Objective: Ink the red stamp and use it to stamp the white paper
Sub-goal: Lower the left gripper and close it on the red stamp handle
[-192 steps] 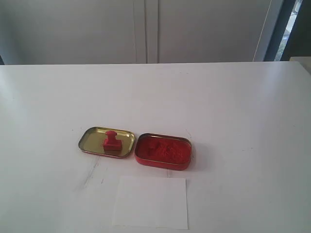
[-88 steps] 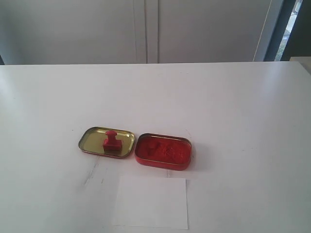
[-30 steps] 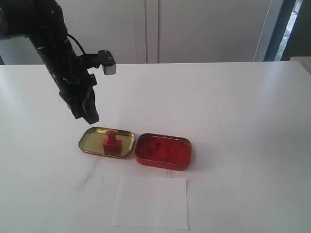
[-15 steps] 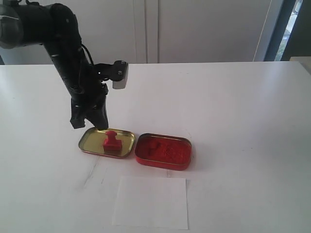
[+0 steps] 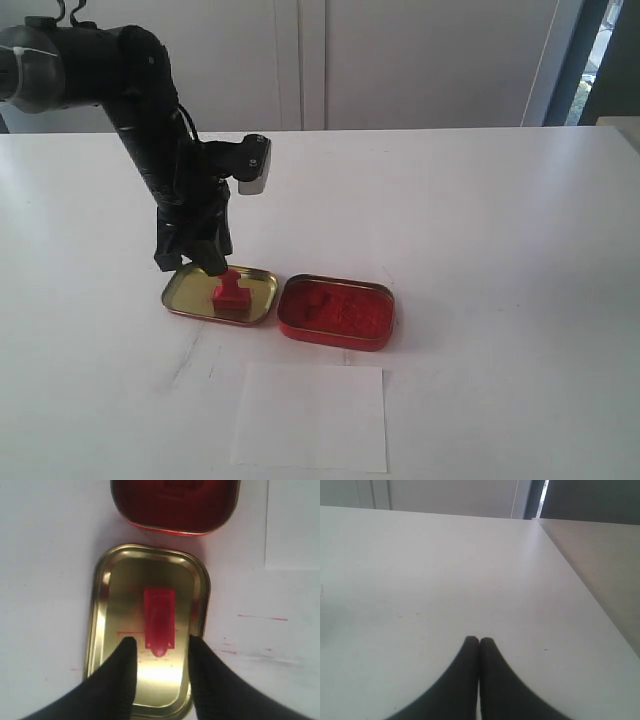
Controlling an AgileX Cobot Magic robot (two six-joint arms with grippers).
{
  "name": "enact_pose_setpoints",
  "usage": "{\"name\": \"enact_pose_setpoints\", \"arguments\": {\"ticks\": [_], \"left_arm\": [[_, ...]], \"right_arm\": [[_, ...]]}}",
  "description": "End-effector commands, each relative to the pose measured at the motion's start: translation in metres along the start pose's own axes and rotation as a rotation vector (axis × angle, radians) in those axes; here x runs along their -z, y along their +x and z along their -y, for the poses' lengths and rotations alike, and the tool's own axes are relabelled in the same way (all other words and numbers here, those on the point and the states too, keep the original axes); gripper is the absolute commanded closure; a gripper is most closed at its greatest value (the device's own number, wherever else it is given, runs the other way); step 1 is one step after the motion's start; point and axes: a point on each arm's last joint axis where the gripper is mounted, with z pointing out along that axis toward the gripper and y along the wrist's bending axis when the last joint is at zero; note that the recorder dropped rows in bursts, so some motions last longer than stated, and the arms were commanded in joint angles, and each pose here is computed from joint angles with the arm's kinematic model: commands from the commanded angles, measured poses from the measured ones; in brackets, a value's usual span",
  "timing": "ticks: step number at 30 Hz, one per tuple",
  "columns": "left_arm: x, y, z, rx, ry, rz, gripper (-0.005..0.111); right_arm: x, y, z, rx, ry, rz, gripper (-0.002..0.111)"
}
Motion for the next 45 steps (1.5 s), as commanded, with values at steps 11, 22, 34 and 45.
{"name": "enact_pose_setpoints", "arguments": {"ticks": [11, 22, 34, 45], "left_arm": [[-0.012, -0.005, 0.001, -0.053, 0.015, -0.039, 0.060], [-0.035, -0.001, -0.004, -0.031, 0.042, -0.038, 0.060], [-0.051, 0.001, -0.007, -0.015, 0.050, -0.030, 0.060], [-0.052, 0.001, -0.009, 0.004, 0.035, -0.028, 0.105]], "right_arm": [[0.000, 0.000, 0.000, 0.007, 0.007, 0.014, 0.108], [0.000, 0.000, 0.000, 0.007, 0.007, 0.014, 0.108], [0.000, 0.000, 0.000, 0.007, 0.007, 0.014, 0.108], [0.000, 0.000, 0.000, 0.007, 0.007, 0.014, 0.108]]}}
